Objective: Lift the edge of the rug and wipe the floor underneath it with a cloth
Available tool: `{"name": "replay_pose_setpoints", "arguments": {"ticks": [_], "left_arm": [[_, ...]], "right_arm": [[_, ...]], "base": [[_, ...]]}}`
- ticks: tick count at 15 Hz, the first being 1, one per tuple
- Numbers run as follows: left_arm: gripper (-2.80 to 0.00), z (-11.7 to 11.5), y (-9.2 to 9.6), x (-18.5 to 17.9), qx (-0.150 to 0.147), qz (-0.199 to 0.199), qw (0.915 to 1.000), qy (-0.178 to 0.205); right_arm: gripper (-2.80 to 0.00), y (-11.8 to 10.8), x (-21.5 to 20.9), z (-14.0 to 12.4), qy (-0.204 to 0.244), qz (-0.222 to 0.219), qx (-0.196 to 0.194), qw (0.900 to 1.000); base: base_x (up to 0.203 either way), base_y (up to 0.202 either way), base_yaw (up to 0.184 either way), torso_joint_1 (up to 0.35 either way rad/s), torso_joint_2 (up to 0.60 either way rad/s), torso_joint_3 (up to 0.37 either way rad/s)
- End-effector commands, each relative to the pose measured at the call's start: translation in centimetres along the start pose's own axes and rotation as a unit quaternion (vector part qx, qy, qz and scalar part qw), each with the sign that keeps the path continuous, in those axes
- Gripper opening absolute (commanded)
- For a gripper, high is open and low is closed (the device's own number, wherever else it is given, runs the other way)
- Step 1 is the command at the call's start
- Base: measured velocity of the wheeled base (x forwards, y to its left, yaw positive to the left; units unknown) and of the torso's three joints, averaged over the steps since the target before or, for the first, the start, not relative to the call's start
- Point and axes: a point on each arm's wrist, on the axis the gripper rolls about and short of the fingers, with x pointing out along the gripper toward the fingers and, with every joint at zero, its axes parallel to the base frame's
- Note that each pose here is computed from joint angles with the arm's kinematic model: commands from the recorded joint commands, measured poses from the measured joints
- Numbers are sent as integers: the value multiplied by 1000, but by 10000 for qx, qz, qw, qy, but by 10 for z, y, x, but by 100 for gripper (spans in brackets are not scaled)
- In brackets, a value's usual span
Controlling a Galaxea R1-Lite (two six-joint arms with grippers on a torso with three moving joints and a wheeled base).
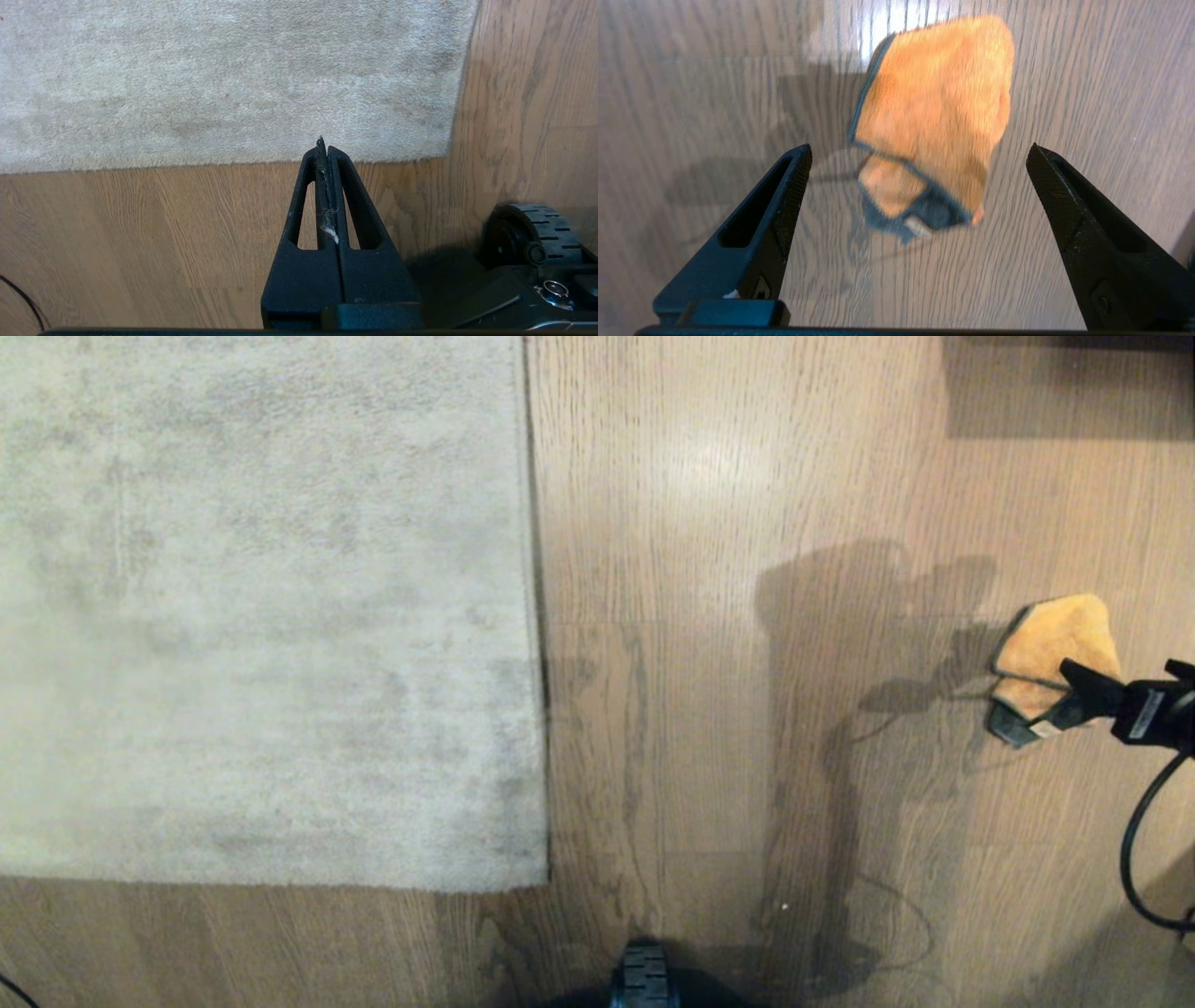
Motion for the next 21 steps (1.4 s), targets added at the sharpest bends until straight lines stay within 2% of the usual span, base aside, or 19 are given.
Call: {"name": "replay_pose_setpoints", "arguments": {"ticks": [1, 4, 5, 6, 13, 21], "left_arm": [[-280, 0, 0, 0, 0, -1, 10000, -3], [-280, 0, 0, 0, 0, -1, 10000, -3], [-280, 0, 0, 0, 0, -1, 10000, -3], [-280, 0, 0, 0, 0, -1, 10000, -3], [-280, 0, 0, 0, 0, -1, 10000, -3], [-280, 0, 0, 0, 0, -1, 10000, -3]], "right_arm": [[0, 4, -18, 1, -91, 112, -19, 9999], [0, 6, -31, 1, -98, 158, -20, 9998], [-240, 6, -35, 1, -105, 160, -23, 9998], [-280, 7, -38, 1, -119, 160, -30, 9998], [-280, 10, -59, -4, -136, 157, -111, 9997], [-280, 13, -73, -17, 66, 169, -186, 9997]], "base": [[0, 0, 0, 0, 0, 0], [0, 0, 0, 0, 0, 0], [0, 0, 0, 0, 0, 0], [0, 0, 0, 0, 0, 0], [0, 0, 0, 0, 0, 0], [0, 0, 0, 0, 0, 0]]}}
